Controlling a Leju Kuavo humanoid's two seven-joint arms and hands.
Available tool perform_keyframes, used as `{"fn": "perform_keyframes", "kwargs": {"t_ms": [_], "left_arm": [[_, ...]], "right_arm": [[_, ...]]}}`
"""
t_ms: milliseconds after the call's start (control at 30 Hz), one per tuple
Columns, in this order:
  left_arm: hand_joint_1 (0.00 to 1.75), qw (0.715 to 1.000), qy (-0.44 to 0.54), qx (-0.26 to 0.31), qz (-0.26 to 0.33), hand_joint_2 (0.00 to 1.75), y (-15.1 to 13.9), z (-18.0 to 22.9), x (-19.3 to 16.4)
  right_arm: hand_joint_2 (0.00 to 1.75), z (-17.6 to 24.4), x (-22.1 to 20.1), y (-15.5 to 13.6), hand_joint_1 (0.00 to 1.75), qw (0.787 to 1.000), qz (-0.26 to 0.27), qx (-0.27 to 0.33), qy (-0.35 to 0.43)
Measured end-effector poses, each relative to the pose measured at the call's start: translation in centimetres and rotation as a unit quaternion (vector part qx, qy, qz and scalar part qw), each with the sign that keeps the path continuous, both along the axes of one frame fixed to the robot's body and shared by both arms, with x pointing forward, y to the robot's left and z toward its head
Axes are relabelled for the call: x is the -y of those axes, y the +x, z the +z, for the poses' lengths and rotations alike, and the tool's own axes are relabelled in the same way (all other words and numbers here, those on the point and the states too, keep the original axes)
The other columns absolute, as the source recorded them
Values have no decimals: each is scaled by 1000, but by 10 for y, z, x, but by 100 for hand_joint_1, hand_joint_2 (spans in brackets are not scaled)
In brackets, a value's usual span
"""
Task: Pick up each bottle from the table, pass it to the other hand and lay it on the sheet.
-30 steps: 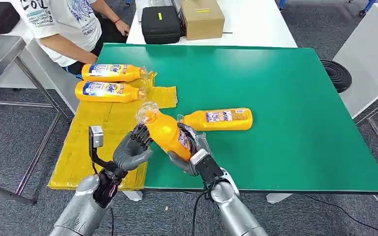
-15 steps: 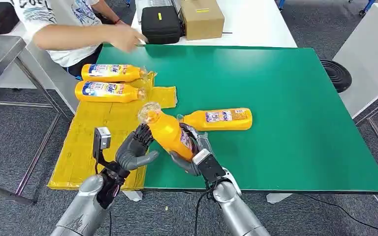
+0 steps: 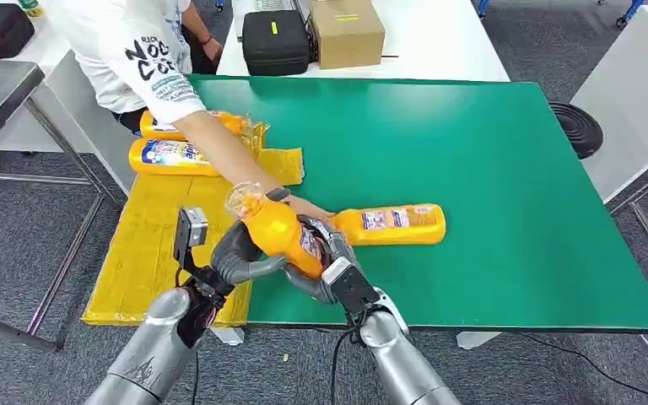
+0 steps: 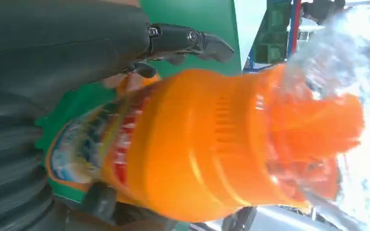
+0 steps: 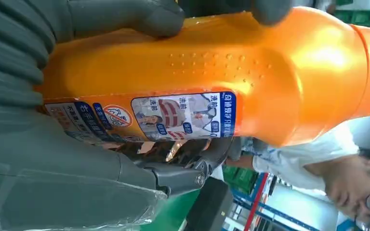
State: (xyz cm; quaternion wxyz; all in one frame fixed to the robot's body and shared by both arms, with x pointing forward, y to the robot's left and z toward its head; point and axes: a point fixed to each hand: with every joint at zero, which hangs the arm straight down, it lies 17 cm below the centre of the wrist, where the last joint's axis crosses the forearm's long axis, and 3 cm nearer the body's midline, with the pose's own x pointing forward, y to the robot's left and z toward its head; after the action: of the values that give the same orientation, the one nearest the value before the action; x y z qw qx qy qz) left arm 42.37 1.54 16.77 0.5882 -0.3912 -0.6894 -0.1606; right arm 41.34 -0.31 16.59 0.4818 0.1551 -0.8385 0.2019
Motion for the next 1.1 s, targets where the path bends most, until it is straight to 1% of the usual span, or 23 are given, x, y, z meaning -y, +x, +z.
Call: {"fn": "perform_keyframes", "kwargs": {"t_ms": [133,367,1100], "left_arm": [[0,1000,-12,-1,-17,175,-3,5,6],[0,998,-44,-5,-40,175,-8,15,7],[0,998,-46,-5,-43,175,-8,16,7]], "right_arm": [[175,-2,-7,-3,175,1000,10,-2,-3],[175,-7,-8,-3,175,1000,12,-10,-3],[175,-9,-8,0,175,1000,13,-12,-6]]}}
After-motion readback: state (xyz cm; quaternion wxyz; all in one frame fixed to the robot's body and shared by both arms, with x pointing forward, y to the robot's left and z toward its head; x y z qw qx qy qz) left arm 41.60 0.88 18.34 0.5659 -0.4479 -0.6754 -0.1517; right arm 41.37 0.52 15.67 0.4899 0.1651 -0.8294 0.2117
